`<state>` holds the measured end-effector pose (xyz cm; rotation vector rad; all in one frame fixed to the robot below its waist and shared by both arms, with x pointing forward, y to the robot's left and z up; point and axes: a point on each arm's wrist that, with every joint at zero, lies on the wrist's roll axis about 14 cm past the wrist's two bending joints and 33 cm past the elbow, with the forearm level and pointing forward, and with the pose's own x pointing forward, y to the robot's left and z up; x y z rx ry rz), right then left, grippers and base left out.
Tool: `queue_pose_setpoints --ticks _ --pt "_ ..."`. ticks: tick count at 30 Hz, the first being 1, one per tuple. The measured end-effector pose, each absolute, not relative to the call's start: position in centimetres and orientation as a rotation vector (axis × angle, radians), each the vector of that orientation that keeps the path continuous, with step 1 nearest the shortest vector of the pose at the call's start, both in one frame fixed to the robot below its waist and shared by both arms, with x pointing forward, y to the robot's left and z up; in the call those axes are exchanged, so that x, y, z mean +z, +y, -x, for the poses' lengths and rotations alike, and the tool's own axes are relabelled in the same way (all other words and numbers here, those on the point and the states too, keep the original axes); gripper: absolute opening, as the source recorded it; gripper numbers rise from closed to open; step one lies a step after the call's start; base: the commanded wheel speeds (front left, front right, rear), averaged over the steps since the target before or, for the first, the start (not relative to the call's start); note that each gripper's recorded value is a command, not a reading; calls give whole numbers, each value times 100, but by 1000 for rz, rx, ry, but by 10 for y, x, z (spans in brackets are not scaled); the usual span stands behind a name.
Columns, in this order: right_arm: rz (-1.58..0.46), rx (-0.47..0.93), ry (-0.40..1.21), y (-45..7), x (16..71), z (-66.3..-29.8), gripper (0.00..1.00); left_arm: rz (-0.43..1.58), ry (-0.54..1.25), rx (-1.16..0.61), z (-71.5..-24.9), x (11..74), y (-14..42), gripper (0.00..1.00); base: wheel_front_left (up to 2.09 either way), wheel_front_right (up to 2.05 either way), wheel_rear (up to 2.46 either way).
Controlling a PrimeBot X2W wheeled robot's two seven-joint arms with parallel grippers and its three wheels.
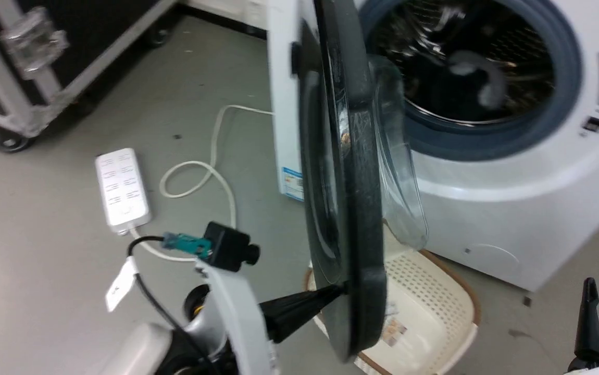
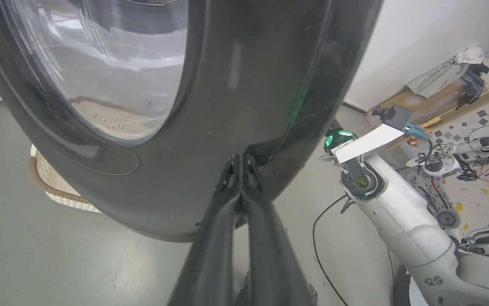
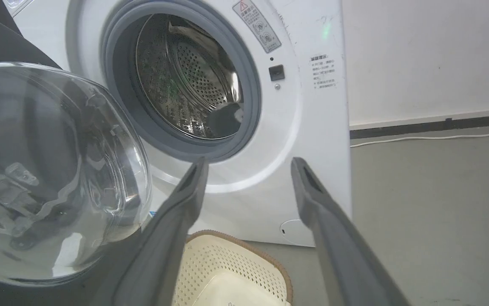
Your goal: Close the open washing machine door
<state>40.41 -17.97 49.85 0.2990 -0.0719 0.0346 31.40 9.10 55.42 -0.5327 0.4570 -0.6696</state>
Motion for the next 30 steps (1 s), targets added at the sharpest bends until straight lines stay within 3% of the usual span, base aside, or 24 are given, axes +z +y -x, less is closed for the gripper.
queue_pose_setpoints --ticks 7,16,23,30 --pt "-305 -95 -82 -223 495 -384 100 436 372 -853 -369 561 8 0 0 0 0" --pt "-324 -178 -95 -248 496 -369 100 227 163 -920 -438 559 -60 0 0 0 0" --pt "-307 -277 -71 -277 487 -350 100 150 10 -875 -489 570 -107 0 0 0 0" --pt "-303 -293 -58 -280 483 -347 100 166 -45 -816 -515 578 -109 0 0 0 0"
